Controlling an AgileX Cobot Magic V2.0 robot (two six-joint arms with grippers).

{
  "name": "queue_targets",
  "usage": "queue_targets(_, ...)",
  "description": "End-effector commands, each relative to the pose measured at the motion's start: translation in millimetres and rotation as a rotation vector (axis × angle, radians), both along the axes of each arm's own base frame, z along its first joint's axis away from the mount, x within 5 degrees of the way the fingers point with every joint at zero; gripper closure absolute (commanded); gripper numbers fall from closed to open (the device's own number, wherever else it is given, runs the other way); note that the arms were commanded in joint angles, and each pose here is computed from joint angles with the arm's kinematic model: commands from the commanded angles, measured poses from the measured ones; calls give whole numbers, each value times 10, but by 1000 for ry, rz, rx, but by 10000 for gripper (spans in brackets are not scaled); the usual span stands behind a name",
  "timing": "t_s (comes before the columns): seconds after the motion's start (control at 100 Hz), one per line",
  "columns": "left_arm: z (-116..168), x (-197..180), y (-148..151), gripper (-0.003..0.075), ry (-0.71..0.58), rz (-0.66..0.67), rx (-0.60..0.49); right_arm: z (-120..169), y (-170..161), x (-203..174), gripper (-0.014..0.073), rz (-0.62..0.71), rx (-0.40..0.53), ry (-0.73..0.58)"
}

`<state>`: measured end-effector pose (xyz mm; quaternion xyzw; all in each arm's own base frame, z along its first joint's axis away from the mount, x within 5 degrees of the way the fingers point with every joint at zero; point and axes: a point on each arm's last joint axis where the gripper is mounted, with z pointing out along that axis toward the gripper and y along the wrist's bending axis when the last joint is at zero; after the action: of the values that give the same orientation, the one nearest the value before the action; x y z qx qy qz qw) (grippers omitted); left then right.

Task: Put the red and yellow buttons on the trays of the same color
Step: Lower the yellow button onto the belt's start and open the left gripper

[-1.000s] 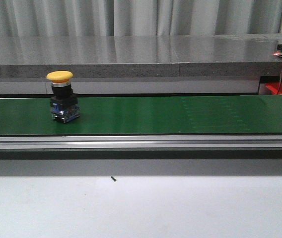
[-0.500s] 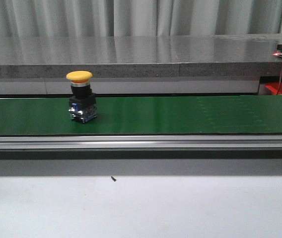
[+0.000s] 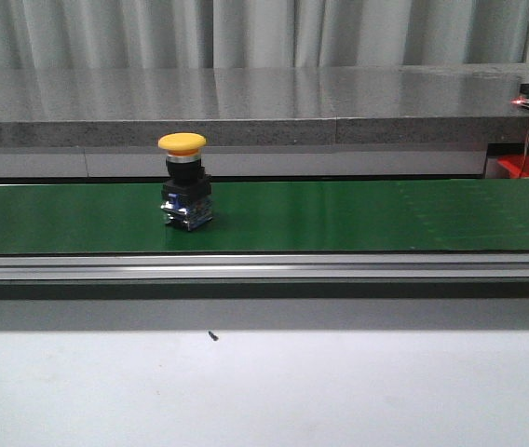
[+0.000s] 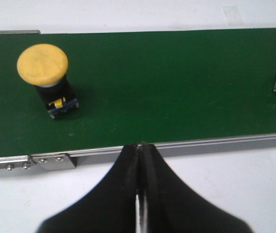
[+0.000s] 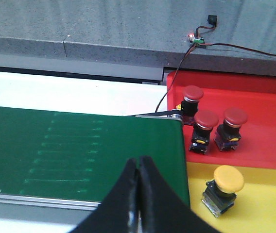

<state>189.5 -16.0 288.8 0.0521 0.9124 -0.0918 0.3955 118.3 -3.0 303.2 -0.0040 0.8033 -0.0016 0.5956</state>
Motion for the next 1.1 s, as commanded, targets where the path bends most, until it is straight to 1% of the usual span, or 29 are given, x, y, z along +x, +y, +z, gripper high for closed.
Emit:
queue_targets(0.0,134,-88,-29,740,-98,8,-24,148,-21,13,716,-22,-8,-95)
queue_targets(0.34,112,-450,-58,740,-164,-13,-28,148,-21,13,716,-22,-8,-95)
queue_targets(0.7,28,-807,-80,740,-228,-40,-31,144,-18,12,716,-20,-2,-90)
queue_targets(0.77,39,-860,-80,740,-251,-40,-31,179,-8,13,716,-17,27,-93)
queue_targets(0.83,56,-902,-79,740,-274,-41,-31,220,3,31,716,-3,32,-69)
queue_targets(0.9,70,-933,-78,740,-292,-40,-31,295,11,89,716,19,15,-24)
queue_targets(1.09,76,-943,-77,740,-298,-40,-31,527,56,371,716,95,7,93)
